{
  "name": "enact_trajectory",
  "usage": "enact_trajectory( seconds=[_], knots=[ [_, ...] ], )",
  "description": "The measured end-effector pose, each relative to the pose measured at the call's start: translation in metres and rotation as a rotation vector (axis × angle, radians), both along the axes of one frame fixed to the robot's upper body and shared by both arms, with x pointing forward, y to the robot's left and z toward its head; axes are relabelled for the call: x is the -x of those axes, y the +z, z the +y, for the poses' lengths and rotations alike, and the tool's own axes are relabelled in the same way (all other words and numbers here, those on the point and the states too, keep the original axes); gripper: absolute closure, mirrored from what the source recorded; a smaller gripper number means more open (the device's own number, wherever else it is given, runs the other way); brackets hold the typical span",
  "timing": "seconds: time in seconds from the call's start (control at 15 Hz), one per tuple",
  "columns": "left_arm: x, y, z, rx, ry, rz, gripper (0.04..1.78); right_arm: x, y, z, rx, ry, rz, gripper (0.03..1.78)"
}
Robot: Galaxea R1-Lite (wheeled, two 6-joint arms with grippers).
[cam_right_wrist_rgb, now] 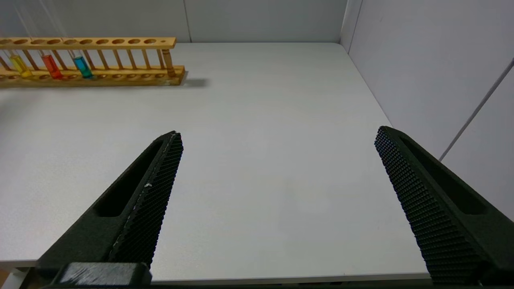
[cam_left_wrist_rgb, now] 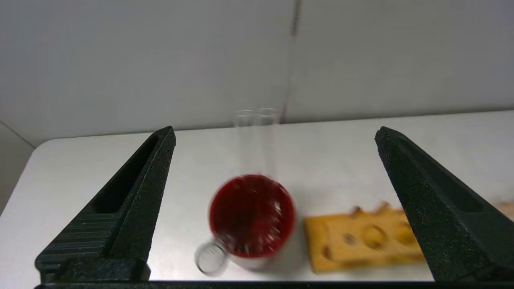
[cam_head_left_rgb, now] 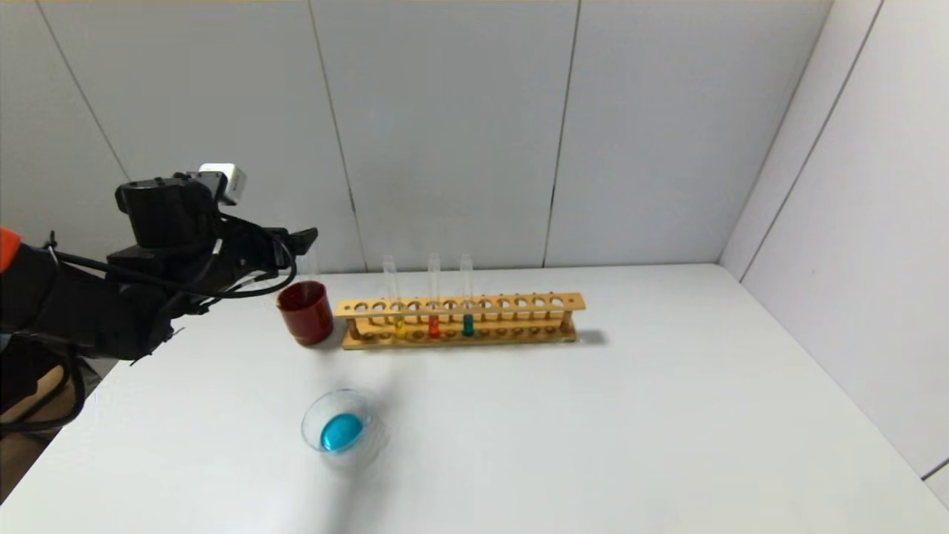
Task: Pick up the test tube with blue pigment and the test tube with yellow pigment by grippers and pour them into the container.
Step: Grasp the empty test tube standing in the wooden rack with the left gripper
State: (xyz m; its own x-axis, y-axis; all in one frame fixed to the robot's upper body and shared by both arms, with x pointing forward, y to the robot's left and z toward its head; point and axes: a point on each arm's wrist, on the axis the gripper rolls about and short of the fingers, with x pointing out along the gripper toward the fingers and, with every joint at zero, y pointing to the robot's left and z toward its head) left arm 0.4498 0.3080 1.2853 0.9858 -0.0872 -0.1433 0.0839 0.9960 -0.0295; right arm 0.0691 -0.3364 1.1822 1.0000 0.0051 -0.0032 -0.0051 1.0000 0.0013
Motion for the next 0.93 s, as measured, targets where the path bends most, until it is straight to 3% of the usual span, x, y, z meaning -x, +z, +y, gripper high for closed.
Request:
enact_trajectory(
  seconds=[0.27,0.4,0.53,0.8,0.93],
  knots=[
    [0.055,0.029,-0.037,-0.034,-0.076,0.166,0.07,0.0,0.0,0.0,0.0,0.0,0.0,0.06],
    [0.086,0.03,-0.056,-0.069,-0.091,0.295,0.07,0.0,0.0,0.0,0.0,0.0,0.0,0.06],
    [0.107,0.026,-0.069,-0.034,-0.107,0.366,0.07,0.0,0.0,0.0,0.001,0.0,0.0,0.06],
    [0.125,0.015,-0.083,0.056,-0.132,0.41,0.07,0.0,0.0,0.0,0.0,0.001,0.0,0.06],
    [0.122,0.014,-0.087,0.1,-0.134,0.384,0.07,0.0,0.0,0.0,0.0,0.0,0.0,0.06]
  ],
)
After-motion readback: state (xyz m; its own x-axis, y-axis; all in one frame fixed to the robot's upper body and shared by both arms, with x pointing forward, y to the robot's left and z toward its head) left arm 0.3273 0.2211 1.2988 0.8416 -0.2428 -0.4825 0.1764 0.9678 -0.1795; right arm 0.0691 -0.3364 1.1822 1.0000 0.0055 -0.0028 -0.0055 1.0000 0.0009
